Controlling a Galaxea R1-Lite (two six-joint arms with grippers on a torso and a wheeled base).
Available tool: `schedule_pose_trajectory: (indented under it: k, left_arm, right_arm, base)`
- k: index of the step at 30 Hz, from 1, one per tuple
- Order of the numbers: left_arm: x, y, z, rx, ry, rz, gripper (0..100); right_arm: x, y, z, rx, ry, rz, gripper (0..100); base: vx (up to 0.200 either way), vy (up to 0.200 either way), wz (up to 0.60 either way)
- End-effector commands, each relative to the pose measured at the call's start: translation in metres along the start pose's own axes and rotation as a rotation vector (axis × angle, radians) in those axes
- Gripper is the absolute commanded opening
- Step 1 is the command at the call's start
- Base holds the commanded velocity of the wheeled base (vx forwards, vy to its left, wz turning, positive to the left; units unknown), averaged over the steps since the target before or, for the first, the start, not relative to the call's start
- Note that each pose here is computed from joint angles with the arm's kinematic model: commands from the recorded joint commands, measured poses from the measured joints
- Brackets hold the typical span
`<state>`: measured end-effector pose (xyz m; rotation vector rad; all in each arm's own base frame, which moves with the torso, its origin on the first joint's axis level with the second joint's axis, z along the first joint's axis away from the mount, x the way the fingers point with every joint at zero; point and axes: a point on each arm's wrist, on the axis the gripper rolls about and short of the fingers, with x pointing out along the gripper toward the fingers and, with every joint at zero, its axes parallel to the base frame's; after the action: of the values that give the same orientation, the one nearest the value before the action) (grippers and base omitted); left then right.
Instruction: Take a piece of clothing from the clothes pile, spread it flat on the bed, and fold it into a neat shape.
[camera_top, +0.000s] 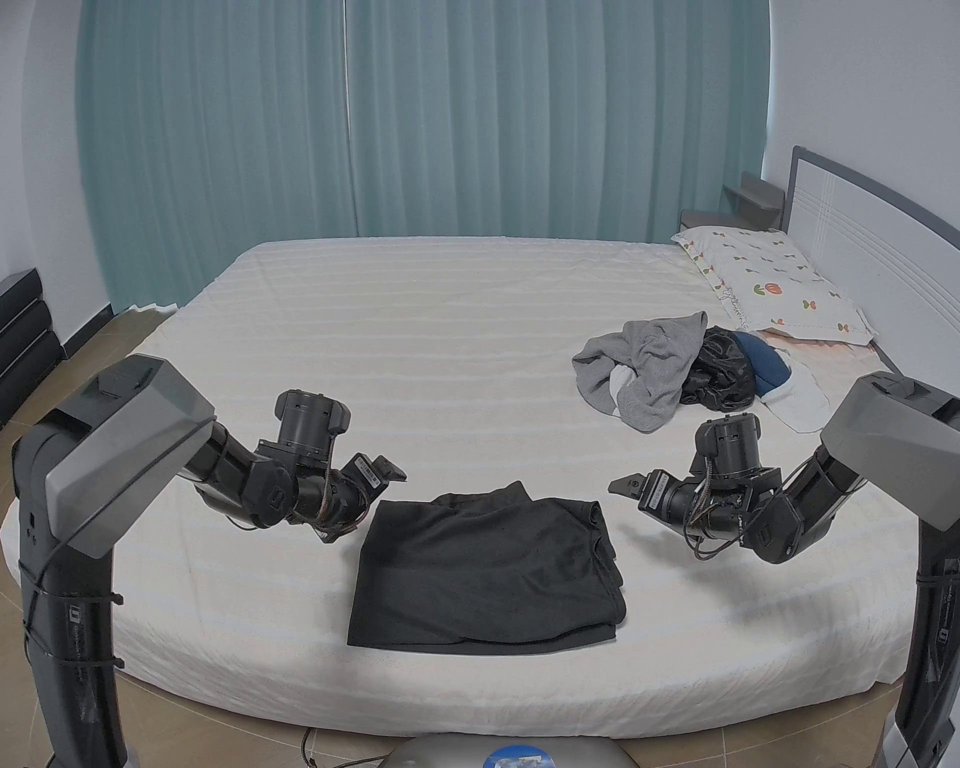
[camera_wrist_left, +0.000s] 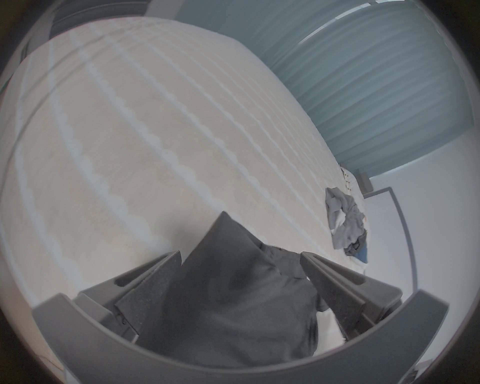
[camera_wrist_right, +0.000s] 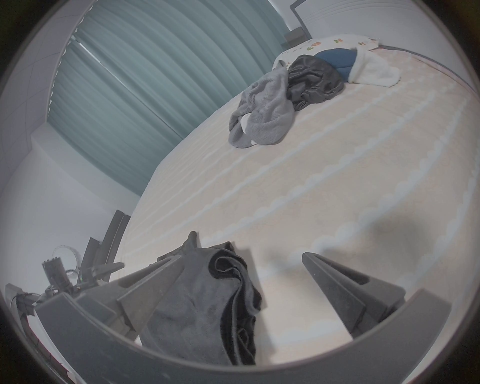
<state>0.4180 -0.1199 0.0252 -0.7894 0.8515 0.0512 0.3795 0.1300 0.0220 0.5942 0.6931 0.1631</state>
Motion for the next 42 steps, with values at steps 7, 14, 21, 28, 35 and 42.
schedule_pose_trajectory:
  k: [7,14,21,28,35,42]
  left_arm:
    - [0.049,0.009,-0.005,0.048,-0.048,0.063,100]
    - [0.056,0.006,-0.007,0.051,-0.050,0.053,0]
    - [0.055,0.008,-0.008,0.045,-0.047,0.061,0]
    - [0.050,0.011,-0.001,0.033,-0.086,0.084,0]
    - [0.049,0.011,0.000,0.028,-0.086,0.084,0]
    - [0.049,0.012,0.001,0.018,-0.087,0.088,0]
  right_arm:
    - [0.022,0.008,-0.012,-0.021,0.021,0.022,100]
    - [0.027,0.014,-0.015,-0.029,0.023,0.039,100]
    - [0.033,0.016,-0.017,-0.036,0.024,0.044,100]
    - [0.038,0.019,-0.017,-0.048,0.024,0.049,0]
    - [0.044,0.024,-0.025,-0.083,0.038,0.061,0]
    - [0.049,0.024,-0.020,-0.080,0.016,0.061,0]
  base:
    - [0.000,0.000,0.00]
    - [0.000,0.000,0.00]
    - [0.000,0.000,0.00]
    - [0.000,0.000,0.00]
    - [0.000,0.000,0.00]
    - [0.000,0.000,0.00]
